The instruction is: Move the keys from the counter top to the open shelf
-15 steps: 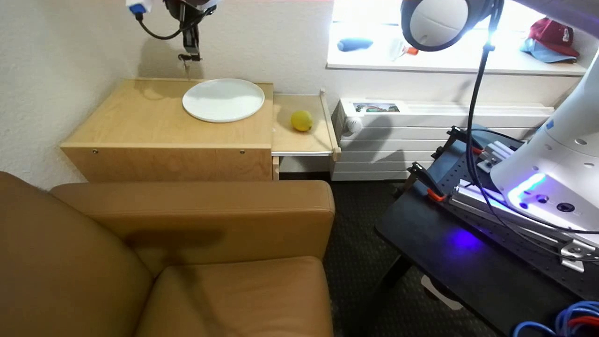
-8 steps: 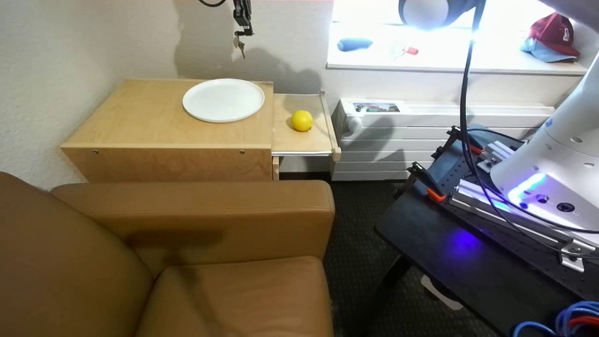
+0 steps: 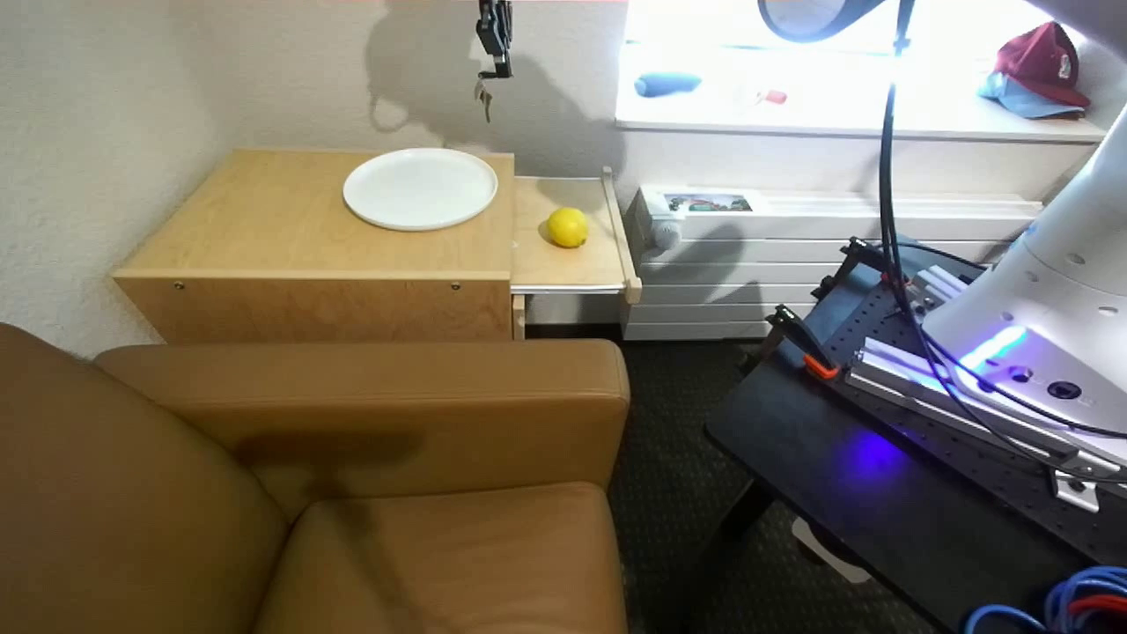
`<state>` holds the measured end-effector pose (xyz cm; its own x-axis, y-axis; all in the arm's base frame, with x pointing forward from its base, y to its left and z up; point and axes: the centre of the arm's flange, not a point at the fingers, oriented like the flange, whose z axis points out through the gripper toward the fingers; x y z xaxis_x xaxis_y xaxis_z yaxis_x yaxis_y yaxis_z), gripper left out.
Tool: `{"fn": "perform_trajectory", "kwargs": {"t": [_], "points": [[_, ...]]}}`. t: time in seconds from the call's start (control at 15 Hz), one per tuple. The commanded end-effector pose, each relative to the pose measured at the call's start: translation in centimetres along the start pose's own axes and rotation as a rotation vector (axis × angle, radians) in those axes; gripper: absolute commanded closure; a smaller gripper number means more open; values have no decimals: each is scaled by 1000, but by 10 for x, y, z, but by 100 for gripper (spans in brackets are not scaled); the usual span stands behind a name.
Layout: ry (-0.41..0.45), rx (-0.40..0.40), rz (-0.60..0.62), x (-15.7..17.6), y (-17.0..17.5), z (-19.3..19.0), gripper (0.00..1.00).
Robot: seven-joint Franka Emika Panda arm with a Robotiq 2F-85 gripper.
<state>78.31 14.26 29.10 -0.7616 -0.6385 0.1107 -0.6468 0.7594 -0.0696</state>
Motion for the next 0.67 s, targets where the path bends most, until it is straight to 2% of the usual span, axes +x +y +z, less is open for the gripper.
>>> {"fn": "perform_trajectory", "kwargs": {"t": [0.0, 0.4, 0.47, 0.6], "points": [[3, 3, 1, 0, -1, 1, 93], [5, 6, -5, -2, 3, 1, 93], [36, 13, -16, -10, 5, 10, 98], [120, -19, -81, -29, 16, 38, 98]]}}
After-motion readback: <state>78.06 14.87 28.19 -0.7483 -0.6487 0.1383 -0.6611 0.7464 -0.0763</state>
